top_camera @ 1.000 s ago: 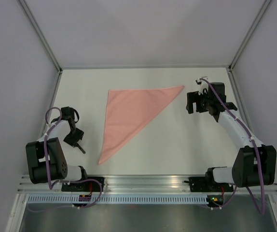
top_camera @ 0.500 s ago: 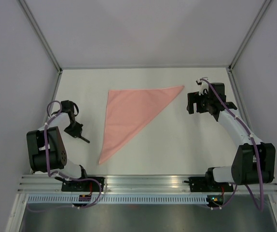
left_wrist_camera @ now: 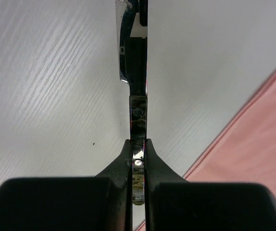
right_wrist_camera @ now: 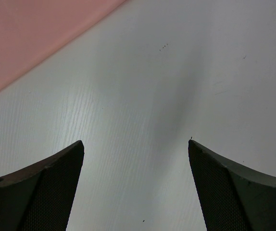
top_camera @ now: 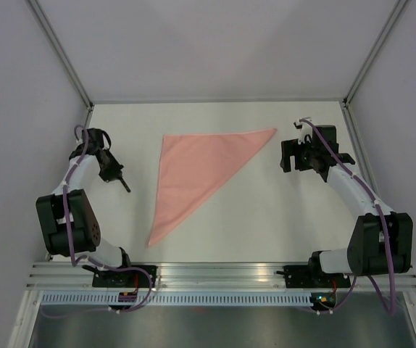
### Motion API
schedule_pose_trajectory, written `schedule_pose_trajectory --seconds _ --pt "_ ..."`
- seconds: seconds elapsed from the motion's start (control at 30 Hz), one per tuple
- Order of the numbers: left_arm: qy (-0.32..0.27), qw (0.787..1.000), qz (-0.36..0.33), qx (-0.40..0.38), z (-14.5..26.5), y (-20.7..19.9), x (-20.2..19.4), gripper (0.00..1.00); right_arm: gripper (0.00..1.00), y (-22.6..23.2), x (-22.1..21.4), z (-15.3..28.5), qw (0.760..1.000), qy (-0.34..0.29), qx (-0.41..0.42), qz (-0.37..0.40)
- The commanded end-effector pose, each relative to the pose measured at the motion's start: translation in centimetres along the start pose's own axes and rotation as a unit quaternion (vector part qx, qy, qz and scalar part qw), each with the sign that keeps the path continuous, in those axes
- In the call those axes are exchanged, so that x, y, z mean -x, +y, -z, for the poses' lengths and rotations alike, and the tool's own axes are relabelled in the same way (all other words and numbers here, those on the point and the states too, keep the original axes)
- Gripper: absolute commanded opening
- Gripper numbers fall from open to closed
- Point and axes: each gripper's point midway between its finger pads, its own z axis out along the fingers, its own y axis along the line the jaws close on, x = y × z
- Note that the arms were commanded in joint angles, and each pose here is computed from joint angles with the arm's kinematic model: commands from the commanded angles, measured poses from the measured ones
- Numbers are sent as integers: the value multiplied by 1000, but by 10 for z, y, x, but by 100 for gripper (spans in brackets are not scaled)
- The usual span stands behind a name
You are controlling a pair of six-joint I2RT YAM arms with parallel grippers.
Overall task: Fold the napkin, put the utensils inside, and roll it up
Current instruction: Pick up the knife at the center of the board, then place the knife on the napkin.
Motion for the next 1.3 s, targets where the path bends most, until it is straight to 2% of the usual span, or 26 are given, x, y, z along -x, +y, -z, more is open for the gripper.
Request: schedule_pose_trajectory --seconds 0.0,0.2,0.23,0.3,0.4,0.43,0.53,0.63,0.83,0.9,1.07,1.27 --pt "-48 990 -103 -81 35 -33 28 2 94 -4 1 -1 1000 -3 -7 4" --pt "-73 950 -257 -161 66 -99 14 2 93 -5 5 1 1000 -12 -9 7" --pt "-64 931 -304 -193 73 -128 -10 2 93 -6 5 2 1000 -14 -11 9" --pt "-72 907 -365 -198 75 -150 -21 2 93 -6 6 3 1000 -17 -14 10" --pt "-59 851 -465 -236 78 -190 -60 2 93 -8 9 4 999 -22 -20 12" --pt "-56 825 -504 -250 82 -203 -79 2 93 -9 8 4 999 -22 -23 12" --pt "-37 779 -563 -273 80 -225 -116 2 94 -12 8 3 999 -20 -29 12" --pt "0 746 -604 -280 69 -236 -148 2 93 -14 7 1 999 -18 -34 13" --pt "42 725 -631 -271 52 -246 -182 2 93 -16 7 1 999 -20 -38 13" --pt "43 725 -632 -271 50 -250 -184 2 93 -17 6 2 999 -18 -39 12" --pt "57 741 -614 -267 44 -256 -191 2 93 -19 6 2 999 -18 -40 12" --pt "61 738 -621 -257 41 -254 -200 2 93 -19 6 3 999 -18 -40 11"
